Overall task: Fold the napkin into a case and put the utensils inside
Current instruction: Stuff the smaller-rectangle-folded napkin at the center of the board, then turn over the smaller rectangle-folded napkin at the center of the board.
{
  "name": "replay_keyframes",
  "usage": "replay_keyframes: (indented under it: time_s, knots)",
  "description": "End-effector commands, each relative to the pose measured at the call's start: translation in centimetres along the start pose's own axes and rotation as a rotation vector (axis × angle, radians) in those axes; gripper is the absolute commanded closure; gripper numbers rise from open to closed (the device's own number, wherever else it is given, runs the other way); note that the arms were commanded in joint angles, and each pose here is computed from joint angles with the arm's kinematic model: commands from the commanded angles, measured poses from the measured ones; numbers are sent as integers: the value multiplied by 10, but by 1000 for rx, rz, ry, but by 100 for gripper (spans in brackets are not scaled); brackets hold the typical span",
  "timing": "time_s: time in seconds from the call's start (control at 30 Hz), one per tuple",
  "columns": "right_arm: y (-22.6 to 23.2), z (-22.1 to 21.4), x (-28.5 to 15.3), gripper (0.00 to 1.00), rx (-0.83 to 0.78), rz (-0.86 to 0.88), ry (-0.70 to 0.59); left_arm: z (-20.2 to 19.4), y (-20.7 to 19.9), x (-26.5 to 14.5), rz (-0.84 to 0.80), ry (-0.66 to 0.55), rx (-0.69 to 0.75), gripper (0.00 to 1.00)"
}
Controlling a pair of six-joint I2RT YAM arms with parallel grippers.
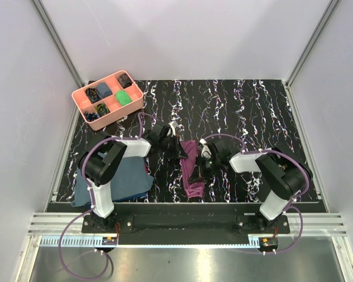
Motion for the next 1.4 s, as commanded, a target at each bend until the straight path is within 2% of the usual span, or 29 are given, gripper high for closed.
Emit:
replay_keyframes:
  time_s: [0.0,0.2,0.37,0.6,0.7,0.73,0.87,0.93,1.13,1.37]
  knots:
    - [-21,9,-4,87,-41,-154,-11,16,14,-5,138,-85,46,100]
    - [-14,21,-21,85,-110,-283,-47,25,15,-8,187,-120,56,100]
    - [15,26,-39,83,-171,-259,-16,28,-11,-26,93,-160,55,100]
    - [58,40,-71,65,-251,-266,-70,37,-44,-83,2,-288,53,79]
    - [65,52,-70,54,-282,-294,-80,39,-44,-111,8,-358,42,77]
    - [62,56,-64,47,-286,-321,-70,39,-44,-119,13,-383,36,76]
    - [69,74,-49,31,-320,-410,-84,28,-32,-149,51,-457,-2,71]
    - [71,78,-39,28,-338,-453,-86,24,-35,-165,54,-502,19,71]
    - [76,81,-18,26,-387,-549,-109,8,-31,-185,64,-516,25,71]
    - [78,76,2,31,-426,-629,-97,0,-29,-184,33,-496,27,71]
Point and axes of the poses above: each gripper's point midway between its finger pads, its own x axis out along the fingers, its own y axis along the line the jaws close on, z = x × y, the point moved 7 cm from there along -x, back along the fingers, and after that the axes turned 7 degrees about x, right-handed, at the moved point
